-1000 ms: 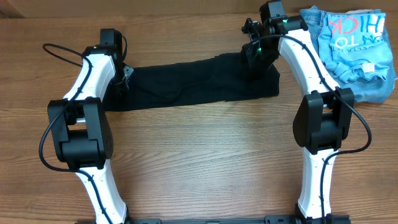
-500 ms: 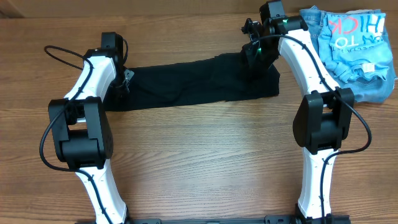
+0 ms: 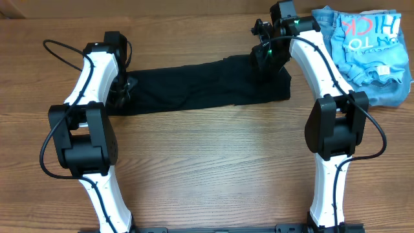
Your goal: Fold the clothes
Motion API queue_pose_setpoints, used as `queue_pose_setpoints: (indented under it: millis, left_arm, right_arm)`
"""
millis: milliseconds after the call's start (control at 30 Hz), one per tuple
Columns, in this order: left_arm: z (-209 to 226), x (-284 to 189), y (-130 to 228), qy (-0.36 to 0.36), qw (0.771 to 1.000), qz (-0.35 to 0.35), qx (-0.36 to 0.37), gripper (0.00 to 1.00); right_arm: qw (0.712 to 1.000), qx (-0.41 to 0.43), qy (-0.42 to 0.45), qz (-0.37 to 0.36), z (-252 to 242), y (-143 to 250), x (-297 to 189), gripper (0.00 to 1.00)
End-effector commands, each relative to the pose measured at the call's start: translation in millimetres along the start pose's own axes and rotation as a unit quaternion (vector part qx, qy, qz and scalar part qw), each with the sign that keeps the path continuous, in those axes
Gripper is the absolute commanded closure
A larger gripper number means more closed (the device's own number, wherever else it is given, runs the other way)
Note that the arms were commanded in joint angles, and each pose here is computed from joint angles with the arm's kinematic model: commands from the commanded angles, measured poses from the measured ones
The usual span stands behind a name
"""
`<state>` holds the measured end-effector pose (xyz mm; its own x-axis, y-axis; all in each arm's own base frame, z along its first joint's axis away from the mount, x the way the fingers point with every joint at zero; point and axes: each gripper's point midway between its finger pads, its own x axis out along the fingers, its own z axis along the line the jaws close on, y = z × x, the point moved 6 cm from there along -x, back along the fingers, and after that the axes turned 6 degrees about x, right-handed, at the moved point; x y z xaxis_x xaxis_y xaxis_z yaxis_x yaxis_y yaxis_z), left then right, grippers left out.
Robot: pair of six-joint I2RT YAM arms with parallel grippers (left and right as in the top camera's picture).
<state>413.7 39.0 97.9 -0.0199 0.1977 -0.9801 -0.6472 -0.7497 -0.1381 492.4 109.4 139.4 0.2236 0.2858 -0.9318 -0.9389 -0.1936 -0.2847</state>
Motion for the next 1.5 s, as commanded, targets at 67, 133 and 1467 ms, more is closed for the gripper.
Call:
queue_pose_setpoints:
  millis: [67,133,1467]
  left_arm:
    - [12,3,4,-0.046,0.999,0.007,0.016,0.77]
    - [17,8,8,-0.061,0.998,0.012,0.02,0.76]
    - [27,54,-71,0.233,0.942,0.093,0.221,0.52]
  right_arm:
    - [1.0,-0.002,0.002,-0.005,-1,-1,-3,0.74]
    - [1.0,-0.002,0.002,-0.005,-1,-1,-3,0.74]
    - [1.0,-0.002,0.01,-0.005,-3,-1,-3,0.74]
